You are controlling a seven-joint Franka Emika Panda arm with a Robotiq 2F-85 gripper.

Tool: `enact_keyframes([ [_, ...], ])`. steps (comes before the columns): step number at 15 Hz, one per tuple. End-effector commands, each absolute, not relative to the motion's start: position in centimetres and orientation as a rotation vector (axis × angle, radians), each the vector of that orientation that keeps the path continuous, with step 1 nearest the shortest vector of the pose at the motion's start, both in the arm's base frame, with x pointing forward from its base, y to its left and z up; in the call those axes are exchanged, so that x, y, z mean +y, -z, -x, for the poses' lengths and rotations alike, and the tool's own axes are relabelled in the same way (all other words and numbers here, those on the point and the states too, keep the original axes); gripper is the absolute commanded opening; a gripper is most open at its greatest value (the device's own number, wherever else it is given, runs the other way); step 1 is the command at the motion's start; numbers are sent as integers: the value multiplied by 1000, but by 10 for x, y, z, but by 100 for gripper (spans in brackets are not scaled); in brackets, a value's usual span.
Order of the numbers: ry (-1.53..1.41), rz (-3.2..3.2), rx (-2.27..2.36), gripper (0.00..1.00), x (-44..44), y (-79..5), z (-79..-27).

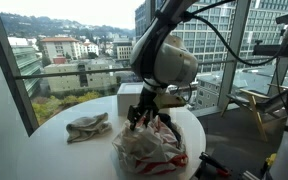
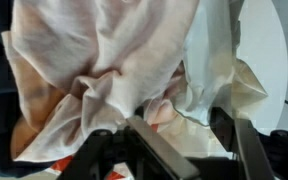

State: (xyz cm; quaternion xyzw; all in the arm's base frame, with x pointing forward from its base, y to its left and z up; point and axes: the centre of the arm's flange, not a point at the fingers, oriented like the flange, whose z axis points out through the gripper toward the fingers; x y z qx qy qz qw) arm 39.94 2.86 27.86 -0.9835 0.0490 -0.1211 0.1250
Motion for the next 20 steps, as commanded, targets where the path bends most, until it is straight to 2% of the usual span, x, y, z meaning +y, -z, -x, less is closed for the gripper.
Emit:
enact_keyframes([
  [1, 351, 2931, 409, 100, 15, -313, -382],
  [9, 412, 2928, 967, 100, -52, -355, -356],
  [14, 155, 3001, 1243, 100, -93, -352, -336],
  [20, -323, 3068, 1226, 100, -108, -297, -325],
])
